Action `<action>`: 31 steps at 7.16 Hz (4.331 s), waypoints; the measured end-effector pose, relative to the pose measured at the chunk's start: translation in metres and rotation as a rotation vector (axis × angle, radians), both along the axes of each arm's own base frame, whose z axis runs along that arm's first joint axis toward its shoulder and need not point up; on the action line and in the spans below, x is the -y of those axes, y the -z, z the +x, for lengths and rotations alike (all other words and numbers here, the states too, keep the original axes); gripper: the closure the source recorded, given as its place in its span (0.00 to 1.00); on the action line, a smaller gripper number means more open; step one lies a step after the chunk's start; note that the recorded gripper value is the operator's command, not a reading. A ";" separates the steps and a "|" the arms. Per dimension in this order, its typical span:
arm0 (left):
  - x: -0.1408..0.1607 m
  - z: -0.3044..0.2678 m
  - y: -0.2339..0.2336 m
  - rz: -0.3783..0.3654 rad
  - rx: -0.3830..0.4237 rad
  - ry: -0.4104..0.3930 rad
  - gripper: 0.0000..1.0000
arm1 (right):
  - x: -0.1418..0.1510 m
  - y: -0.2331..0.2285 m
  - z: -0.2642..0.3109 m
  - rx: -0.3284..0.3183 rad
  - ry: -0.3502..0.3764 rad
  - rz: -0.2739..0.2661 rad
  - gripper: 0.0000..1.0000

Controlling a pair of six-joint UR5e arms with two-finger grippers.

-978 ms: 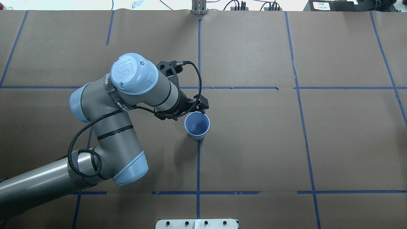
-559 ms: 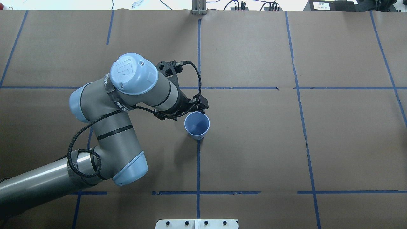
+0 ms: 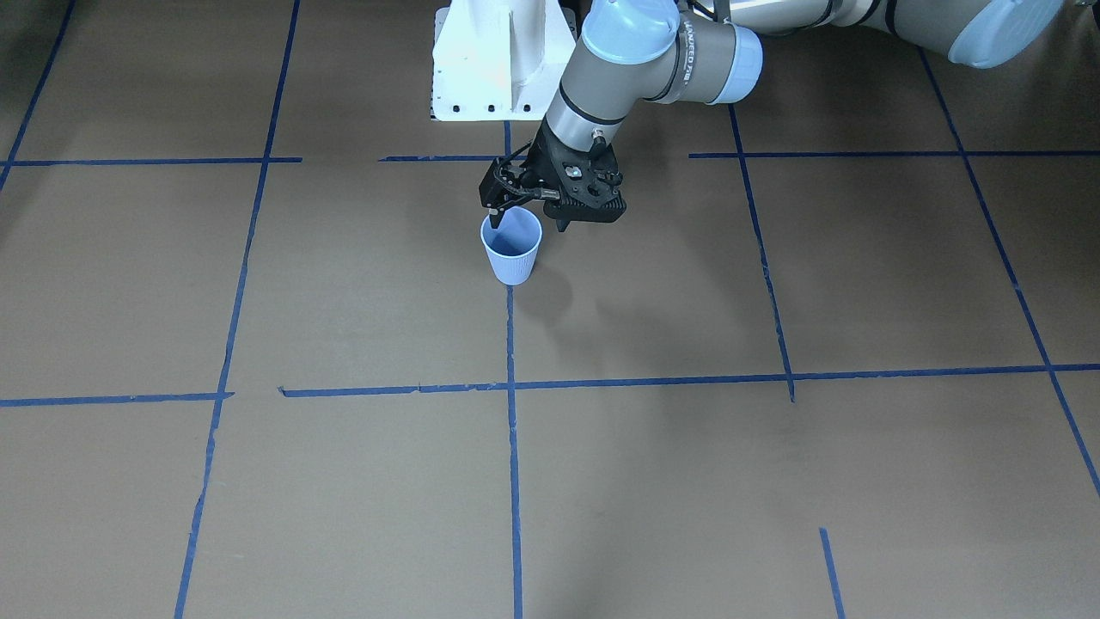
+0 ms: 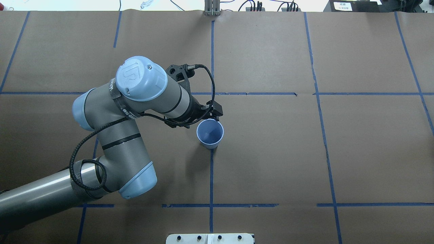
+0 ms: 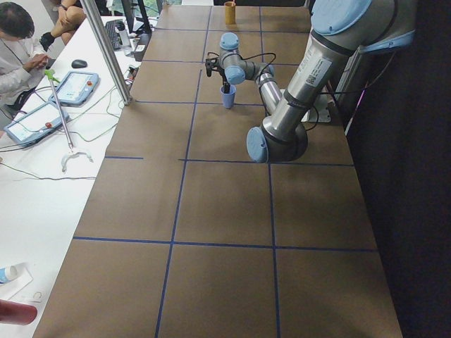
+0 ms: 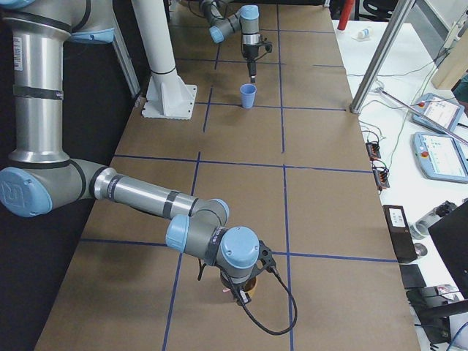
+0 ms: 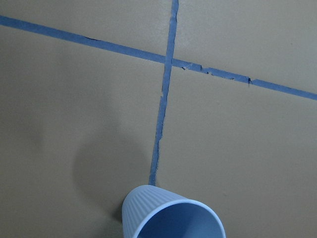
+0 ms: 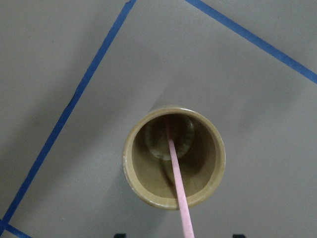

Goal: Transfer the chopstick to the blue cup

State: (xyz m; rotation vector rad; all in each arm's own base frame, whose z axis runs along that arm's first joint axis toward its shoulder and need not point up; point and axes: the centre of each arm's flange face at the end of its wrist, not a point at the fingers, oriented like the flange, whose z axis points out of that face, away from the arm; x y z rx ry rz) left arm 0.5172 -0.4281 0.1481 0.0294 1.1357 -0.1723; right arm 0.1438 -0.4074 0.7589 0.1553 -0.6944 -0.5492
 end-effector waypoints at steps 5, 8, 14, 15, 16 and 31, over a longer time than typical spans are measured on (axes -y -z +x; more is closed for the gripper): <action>-0.002 -0.005 0.001 0.005 -0.007 0.002 0.01 | 0.008 0.022 0.008 -0.002 -0.022 0.039 1.00; -0.002 -0.004 0.002 0.005 -0.007 0.001 0.01 | 0.007 0.099 0.028 -0.007 -0.064 0.048 1.00; 0.000 -0.007 0.001 0.007 -0.006 0.006 0.01 | 0.020 0.291 0.032 0.067 -0.185 -0.012 0.99; 0.001 -0.007 0.001 0.008 -0.006 0.007 0.01 | 0.032 0.312 0.001 0.152 -0.231 -0.081 0.99; 0.003 -0.009 0.000 0.009 -0.005 0.010 0.01 | 0.045 0.337 -0.035 0.231 -0.269 -0.156 0.99; 0.086 -0.190 -0.154 0.065 0.106 -0.058 0.01 | 0.023 0.636 -0.560 0.406 -0.336 -0.791 0.97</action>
